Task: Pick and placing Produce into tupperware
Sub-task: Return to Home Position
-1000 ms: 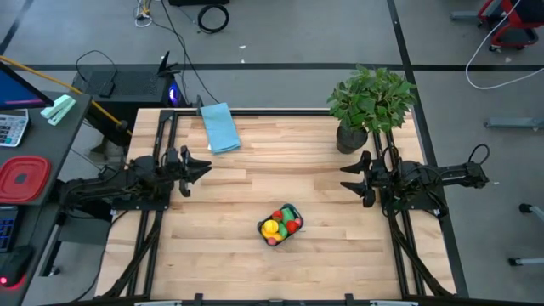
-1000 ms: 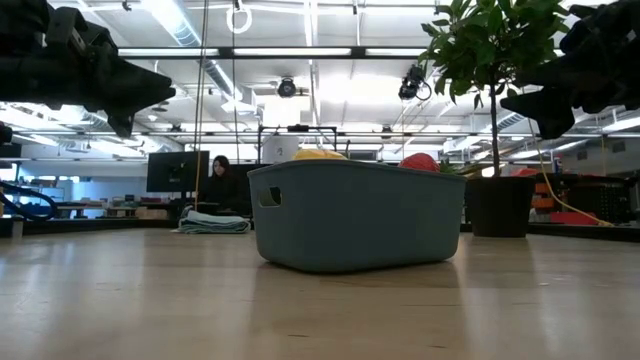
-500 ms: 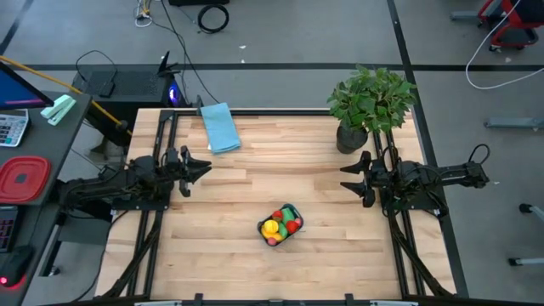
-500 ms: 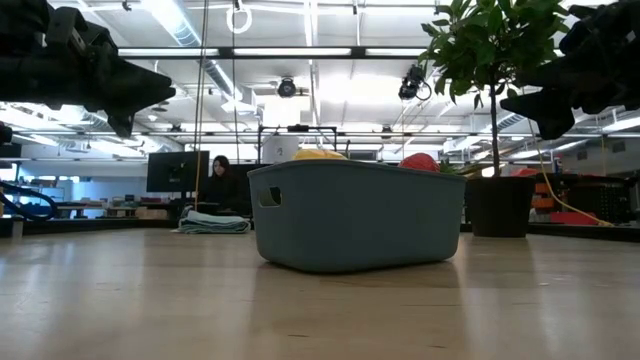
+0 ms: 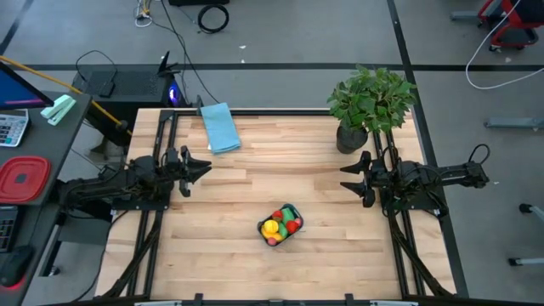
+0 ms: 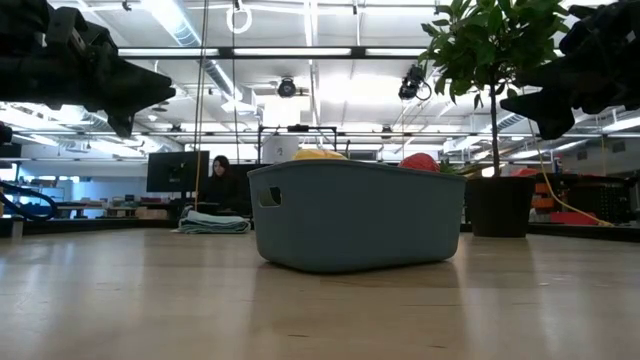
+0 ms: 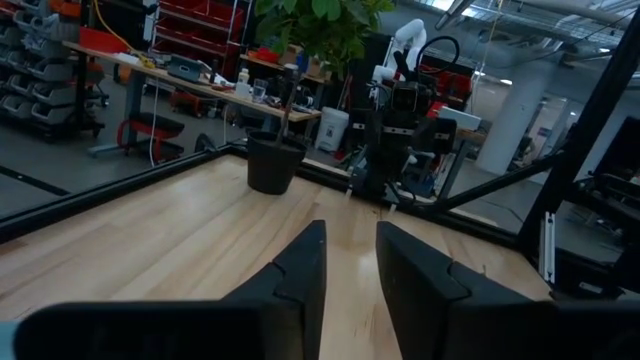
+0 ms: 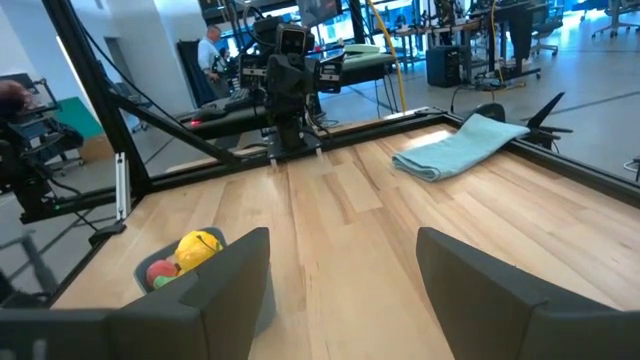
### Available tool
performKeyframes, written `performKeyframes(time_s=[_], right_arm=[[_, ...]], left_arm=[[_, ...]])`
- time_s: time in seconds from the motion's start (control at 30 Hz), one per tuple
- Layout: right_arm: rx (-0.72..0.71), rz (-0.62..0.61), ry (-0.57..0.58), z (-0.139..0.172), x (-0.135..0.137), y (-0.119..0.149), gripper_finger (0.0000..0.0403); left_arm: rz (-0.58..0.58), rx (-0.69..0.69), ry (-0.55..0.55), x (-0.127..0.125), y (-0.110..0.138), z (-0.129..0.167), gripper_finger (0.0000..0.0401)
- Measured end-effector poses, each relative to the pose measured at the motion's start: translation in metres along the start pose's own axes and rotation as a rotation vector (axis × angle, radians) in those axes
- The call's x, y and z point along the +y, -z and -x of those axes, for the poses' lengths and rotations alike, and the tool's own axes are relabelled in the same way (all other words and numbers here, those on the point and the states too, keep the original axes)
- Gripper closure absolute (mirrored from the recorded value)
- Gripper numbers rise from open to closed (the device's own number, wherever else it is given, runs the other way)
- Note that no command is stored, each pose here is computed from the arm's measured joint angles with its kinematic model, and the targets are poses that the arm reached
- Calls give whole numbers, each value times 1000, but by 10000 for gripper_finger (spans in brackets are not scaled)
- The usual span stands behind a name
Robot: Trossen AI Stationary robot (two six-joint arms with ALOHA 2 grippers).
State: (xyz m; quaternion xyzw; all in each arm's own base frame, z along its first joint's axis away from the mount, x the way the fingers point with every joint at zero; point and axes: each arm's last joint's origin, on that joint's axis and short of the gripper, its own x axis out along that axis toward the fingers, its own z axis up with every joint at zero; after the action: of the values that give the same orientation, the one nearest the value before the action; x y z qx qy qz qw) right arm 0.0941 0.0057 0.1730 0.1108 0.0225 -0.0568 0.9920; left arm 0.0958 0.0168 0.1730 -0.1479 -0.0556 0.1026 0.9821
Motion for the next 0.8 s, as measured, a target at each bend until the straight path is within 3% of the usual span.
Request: performKeyframes(time_s=[0.8], right_arm=[[1,0,0,0,0,0,139]], left_arm=[[0,0,0,0,0,0,307]])
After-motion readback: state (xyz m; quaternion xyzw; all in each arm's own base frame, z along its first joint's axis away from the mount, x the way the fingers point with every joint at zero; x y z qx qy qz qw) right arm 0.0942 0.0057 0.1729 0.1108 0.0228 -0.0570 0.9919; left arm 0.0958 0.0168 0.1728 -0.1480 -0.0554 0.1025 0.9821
